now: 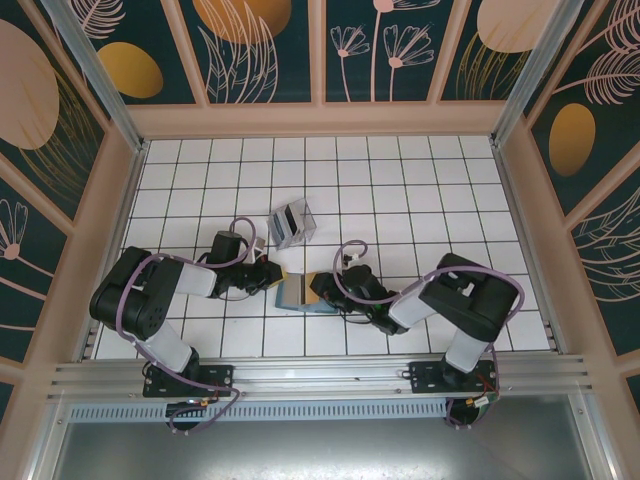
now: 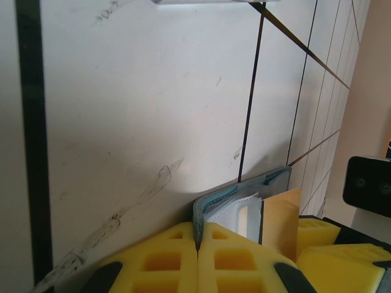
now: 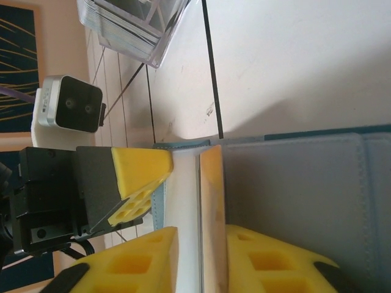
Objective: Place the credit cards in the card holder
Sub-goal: Insert the credit card into the card slot.
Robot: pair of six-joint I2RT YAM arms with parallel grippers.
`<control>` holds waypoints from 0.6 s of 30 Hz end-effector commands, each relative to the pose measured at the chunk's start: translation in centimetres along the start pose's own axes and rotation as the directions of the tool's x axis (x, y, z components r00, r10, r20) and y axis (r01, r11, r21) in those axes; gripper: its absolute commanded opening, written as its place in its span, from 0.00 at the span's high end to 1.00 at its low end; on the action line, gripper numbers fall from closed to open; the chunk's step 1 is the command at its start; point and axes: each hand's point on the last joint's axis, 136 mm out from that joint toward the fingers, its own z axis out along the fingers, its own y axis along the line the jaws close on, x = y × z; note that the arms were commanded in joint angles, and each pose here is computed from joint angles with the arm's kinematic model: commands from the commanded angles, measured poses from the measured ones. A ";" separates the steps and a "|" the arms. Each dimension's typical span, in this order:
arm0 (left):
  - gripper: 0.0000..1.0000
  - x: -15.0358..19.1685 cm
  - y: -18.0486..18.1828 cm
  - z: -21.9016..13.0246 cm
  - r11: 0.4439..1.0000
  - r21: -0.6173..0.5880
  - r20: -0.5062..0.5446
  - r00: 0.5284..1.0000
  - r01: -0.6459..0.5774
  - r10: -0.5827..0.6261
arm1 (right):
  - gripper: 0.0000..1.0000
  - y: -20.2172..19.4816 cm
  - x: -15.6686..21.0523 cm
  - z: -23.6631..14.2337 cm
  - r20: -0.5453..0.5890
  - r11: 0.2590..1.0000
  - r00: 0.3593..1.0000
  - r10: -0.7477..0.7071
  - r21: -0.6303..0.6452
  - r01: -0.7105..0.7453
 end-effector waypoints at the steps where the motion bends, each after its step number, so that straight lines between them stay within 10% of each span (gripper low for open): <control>1: 0.93 2.1 3.2 0.1 0.993 -0.102 -0.043 0.997 0.062 -0.067 | 0.70 -1.5 0.4 -0.4 -0.003 0.994 1.000 -0.028 0.102 0.029; 18: 0.93 2.0 3.1 0.0 0.993 -0.095 -0.033 0.997 0.066 -0.070 | 1.00 -0.8 1.6 0.0 -0.039 0.990 0.998 -0.058 0.125 0.062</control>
